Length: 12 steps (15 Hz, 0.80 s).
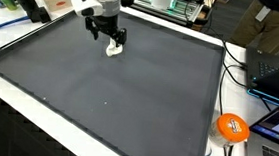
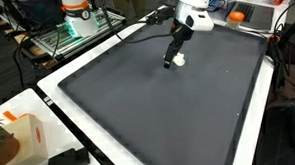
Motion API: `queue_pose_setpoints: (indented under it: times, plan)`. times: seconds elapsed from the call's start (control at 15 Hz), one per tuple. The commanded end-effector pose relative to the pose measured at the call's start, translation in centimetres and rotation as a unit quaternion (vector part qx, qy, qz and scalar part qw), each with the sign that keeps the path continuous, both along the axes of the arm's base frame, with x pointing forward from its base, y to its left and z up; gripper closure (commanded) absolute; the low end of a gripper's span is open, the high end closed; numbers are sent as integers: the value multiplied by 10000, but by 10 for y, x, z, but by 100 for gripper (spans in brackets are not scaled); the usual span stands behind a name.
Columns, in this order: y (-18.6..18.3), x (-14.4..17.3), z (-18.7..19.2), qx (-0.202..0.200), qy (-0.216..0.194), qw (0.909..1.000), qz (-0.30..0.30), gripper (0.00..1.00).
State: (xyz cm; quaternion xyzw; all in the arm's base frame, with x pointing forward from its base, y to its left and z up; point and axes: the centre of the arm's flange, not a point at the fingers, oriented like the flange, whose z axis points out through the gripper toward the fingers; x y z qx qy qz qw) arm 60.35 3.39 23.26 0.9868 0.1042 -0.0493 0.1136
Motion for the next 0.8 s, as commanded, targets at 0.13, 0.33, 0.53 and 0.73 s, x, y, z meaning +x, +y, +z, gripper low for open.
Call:
queue_pose_setpoints:
  times: [0.13, 0.33, 0.53, 0.73]
  plan:
    - [31, 5, -28, -1088, 384, 9922, 464, 0]
    - [54, 7, -37, -746, 452, 9935, 732, 0]
    - [60, 8, -38, -430, 493, 9939, 888, 0]
    - [50, 8, -32, -346, 473, 9953, 765, 0]
